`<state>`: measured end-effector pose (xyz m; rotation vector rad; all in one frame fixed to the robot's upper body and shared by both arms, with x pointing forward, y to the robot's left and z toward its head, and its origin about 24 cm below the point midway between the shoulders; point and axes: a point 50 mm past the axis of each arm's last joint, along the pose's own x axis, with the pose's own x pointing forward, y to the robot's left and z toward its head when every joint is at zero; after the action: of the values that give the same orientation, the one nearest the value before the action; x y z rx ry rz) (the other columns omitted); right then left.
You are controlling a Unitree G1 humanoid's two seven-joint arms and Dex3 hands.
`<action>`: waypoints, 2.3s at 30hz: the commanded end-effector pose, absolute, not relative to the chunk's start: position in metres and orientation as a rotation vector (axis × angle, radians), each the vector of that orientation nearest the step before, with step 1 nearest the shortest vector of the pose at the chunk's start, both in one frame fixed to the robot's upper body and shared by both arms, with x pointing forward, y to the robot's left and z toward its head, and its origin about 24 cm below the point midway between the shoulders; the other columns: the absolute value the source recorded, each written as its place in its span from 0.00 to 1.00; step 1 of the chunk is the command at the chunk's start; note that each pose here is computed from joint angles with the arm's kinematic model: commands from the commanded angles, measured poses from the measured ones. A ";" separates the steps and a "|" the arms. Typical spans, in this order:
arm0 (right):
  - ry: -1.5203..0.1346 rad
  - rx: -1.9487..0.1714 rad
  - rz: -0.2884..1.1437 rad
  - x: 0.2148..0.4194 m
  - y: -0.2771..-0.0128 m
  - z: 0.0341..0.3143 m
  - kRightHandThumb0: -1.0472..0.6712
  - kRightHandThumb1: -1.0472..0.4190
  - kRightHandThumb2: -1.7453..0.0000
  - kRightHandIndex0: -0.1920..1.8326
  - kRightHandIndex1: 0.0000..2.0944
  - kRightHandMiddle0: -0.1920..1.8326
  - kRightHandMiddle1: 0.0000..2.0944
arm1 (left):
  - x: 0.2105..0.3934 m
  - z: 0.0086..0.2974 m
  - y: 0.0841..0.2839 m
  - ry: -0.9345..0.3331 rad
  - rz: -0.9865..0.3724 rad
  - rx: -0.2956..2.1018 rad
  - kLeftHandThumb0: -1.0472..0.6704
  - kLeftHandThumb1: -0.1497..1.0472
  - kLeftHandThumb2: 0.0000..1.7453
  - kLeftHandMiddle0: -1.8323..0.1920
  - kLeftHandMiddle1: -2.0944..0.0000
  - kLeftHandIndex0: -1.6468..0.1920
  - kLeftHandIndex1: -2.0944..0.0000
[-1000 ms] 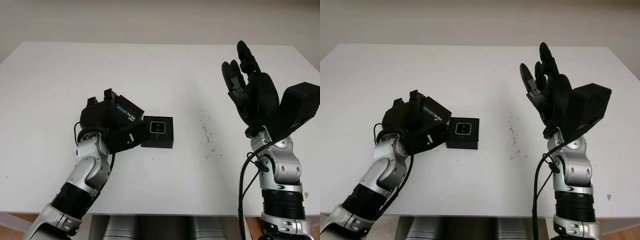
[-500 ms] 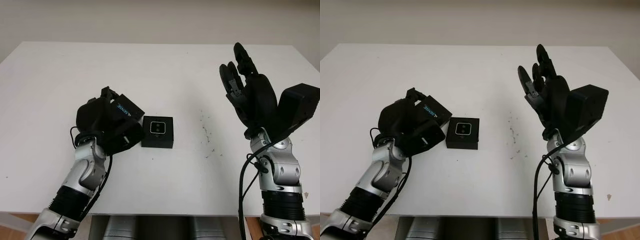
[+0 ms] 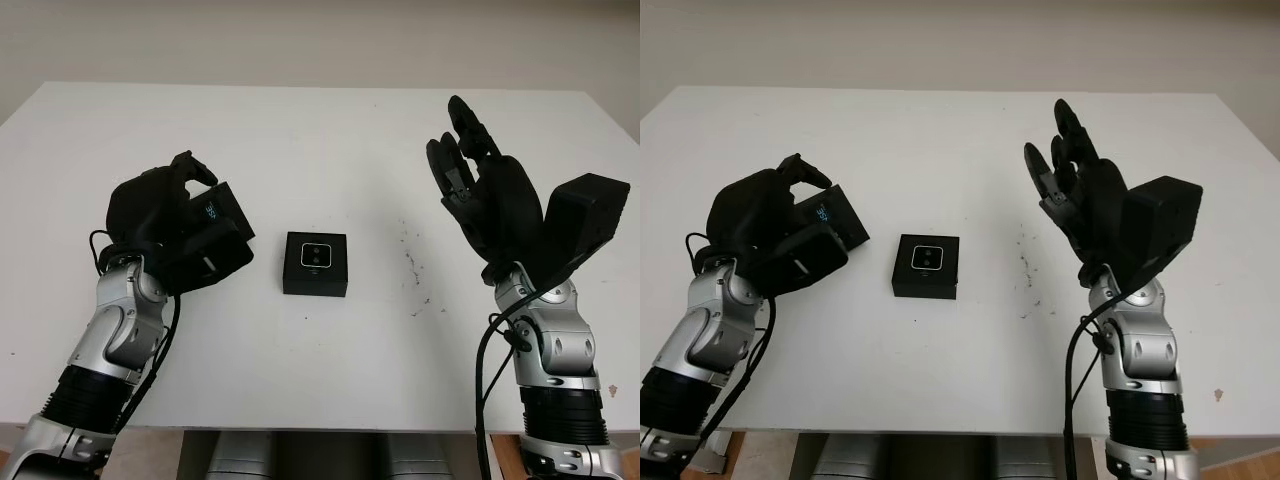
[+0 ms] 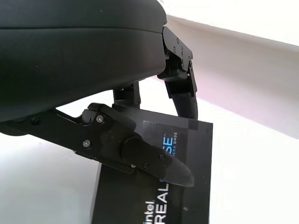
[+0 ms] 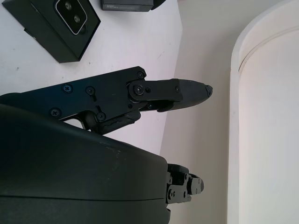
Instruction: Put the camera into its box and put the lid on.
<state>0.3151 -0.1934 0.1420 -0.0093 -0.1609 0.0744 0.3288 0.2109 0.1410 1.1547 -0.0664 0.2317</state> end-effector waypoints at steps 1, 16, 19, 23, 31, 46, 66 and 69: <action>-0.166 -0.014 0.072 0.314 -0.196 0.143 0.27 0.00 0.83 0.06 0.02 0.10 0.04 | 0.331 0.151 0.212 -0.089 0.232 1.125 0.54 0.93 0.03 0.68 0.40 0.67 0.46; -0.152 -0.045 0.065 0.312 -0.196 0.143 0.27 0.00 0.82 0.06 0.03 0.10 0.04 | 0.341 0.151 0.228 0.077 0.027 0.682 0.49 0.92 0.03 0.68 0.33 0.68 0.42; -0.154 -0.045 0.066 0.311 -0.197 0.143 0.28 0.00 0.82 0.06 0.03 0.10 0.04 | 0.343 0.149 0.229 0.092 0.023 0.688 0.49 0.92 0.03 0.69 0.33 0.68 0.42; -0.152 -0.033 0.068 0.310 -0.198 0.143 0.28 0.00 0.82 0.06 0.03 0.10 0.04 | 0.345 0.147 0.229 0.118 0.002 0.639 0.49 0.92 0.03 0.67 0.31 0.68 0.42; -0.159 -0.038 0.067 0.309 -0.199 0.145 0.28 0.00 0.82 0.06 0.02 0.10 0.04 | 0.342 0.133 0.210 0.111 -0.055 1.251 0.35 0.99 0.04 0.86 0.93 0.84 0.89; -0.197 -0.032 0.073 0.304 -0.201 0.155 0.27 0.00 0.83 0.06 0.03 0.12 0.07 | 0.321 0.077 0.175 0.070 -0.220 1.722 0.19 1.00 0.15 1.00 1.00 1.00 1.00; -0.188 -0.025 0.080 0.306 -0.198 0.153 0.27 0.00 0.82 0.06 0.02 0.00 0.25 | 0.307 0.165 0.209 -0.233 0.029 1.094 0.11 1.00 0.20 0.93 0.98 0.96 0.99; -0.187 -0.034 0.079 0.306 -0.198 0.152 0.27 0.00 0.82 0.06 0.03 0.00 0.27 | 0.307 0.170 0.216 -0.233 0.047 1.109 0.09 1.00 0.19 0.97 0.99 0.99 0.99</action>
<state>0.3054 -0.1980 0.1497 -0.0270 -0.1743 0.0787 0.3072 0.2122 0.1628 1.0995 -0.2187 0.0325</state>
